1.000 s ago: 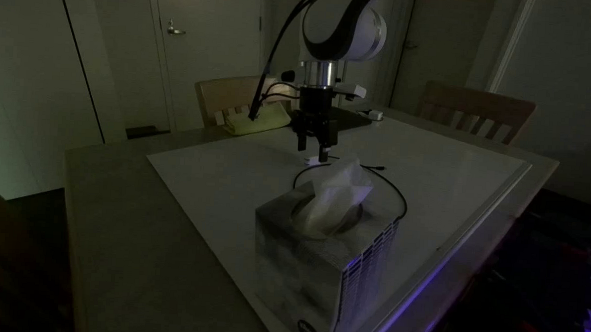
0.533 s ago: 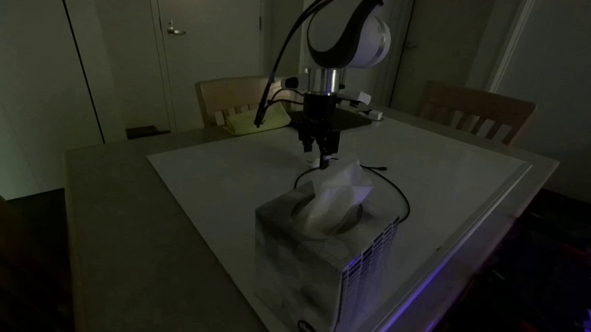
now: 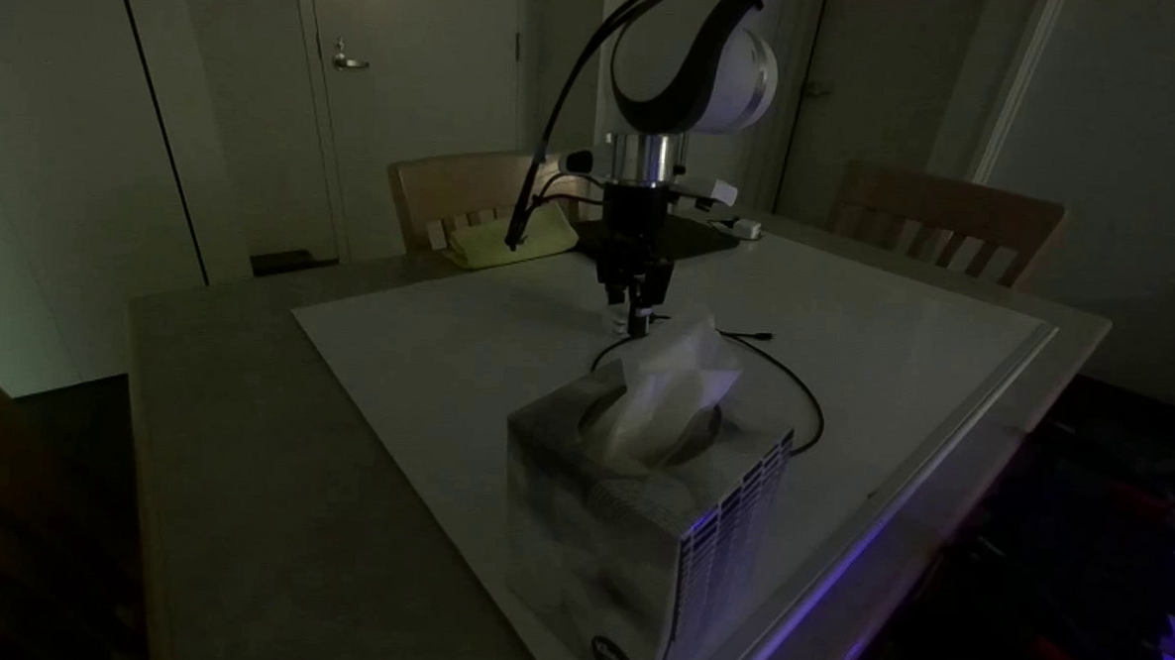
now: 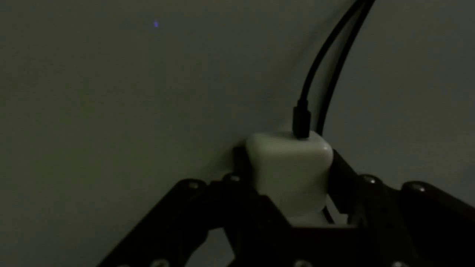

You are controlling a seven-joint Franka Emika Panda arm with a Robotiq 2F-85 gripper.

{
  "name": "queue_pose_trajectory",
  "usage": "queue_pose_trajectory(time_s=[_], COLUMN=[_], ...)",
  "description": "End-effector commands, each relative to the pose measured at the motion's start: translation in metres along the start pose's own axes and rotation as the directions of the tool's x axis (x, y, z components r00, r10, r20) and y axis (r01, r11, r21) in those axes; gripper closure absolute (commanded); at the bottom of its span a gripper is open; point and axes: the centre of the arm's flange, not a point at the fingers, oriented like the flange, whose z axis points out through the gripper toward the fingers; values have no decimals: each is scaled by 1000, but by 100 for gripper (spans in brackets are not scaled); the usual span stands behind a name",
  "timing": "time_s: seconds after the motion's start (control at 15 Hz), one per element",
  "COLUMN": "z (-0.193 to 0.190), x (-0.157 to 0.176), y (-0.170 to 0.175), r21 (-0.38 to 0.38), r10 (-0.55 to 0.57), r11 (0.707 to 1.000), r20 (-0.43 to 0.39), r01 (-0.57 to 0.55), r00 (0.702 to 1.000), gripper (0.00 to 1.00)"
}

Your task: Unwind the black charging cable

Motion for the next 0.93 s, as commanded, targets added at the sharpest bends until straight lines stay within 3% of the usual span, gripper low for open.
queue_pose_trajectory(time_s=[0.0, 0.4, 0.6, 0.67, 0.87], z=[-9, -26, -38, -21, -31], x=[-7, -33, -56, -39, -54], y=[-6, -9, -15, 4, -1], r21=[-15, -25, 2, -9, -6], r10=[24, 248, 423, 342, 406], r11=[1000, 969, 906, 940, 914], r20=[13, -3, -30, -15, -24], r01=[-23, -248, -423, -342, -406], r00=[1000, 969, 906, 940, 914], gripper=[73, 73, 73, 48, 48])
